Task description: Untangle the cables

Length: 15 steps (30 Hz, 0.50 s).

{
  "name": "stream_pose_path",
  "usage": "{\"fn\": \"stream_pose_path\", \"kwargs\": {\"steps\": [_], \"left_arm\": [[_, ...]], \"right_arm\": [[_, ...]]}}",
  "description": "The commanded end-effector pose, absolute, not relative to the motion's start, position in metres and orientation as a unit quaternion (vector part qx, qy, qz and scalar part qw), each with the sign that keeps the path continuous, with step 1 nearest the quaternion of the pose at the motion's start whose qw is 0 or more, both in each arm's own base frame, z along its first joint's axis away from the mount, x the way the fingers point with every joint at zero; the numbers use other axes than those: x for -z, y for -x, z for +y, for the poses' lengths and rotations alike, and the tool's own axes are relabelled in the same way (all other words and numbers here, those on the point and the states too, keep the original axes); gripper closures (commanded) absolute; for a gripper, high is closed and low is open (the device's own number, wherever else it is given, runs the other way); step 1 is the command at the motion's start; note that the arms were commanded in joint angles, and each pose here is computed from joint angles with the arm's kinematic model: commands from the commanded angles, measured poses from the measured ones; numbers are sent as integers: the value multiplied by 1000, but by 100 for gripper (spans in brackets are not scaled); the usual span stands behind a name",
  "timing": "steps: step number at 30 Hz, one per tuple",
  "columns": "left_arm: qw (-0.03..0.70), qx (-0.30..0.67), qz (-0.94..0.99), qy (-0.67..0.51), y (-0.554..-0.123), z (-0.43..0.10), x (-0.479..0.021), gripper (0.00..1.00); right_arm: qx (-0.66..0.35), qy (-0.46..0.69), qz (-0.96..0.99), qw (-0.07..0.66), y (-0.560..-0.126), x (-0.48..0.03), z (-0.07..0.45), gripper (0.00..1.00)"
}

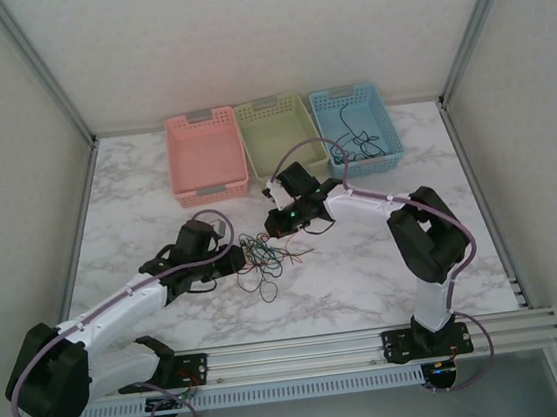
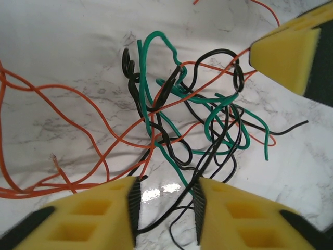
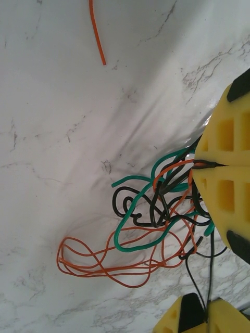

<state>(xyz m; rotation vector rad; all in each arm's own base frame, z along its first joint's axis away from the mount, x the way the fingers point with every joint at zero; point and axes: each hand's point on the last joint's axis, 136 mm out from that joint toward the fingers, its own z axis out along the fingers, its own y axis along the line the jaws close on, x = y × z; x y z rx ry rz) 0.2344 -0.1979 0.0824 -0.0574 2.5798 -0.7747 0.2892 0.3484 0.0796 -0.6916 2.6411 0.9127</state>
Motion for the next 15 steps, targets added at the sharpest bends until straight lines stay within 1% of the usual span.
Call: {"fn": "stream_pose_path", "kwargs": {"steps": [1, 3, 7, 10, 15], "left_arm": [[235, 287, 929, 9, -241, -205, -91, 82], [233, 280, 931, 12, -241, -203, -87, 85], [239, 273, 932, 16, -240, -199, -89, 100], [251, 260, 932, 24, -240, -190, -97, 100], [313, 235, 918, 62, -238, -160, -135, 100]], "right_arm": [[-324, 237, 904, 148, -286, -95, 348, 100], [-327, 239, 902, 151, -285, -99, 347, 100], [-321, 236, 903, 160, -287, -103, 339, 100], [-311, 218, 910, 164, -292, -103, 327, 100], [-303, 150, 924, 177, -304, -100, 285, 100]]}}
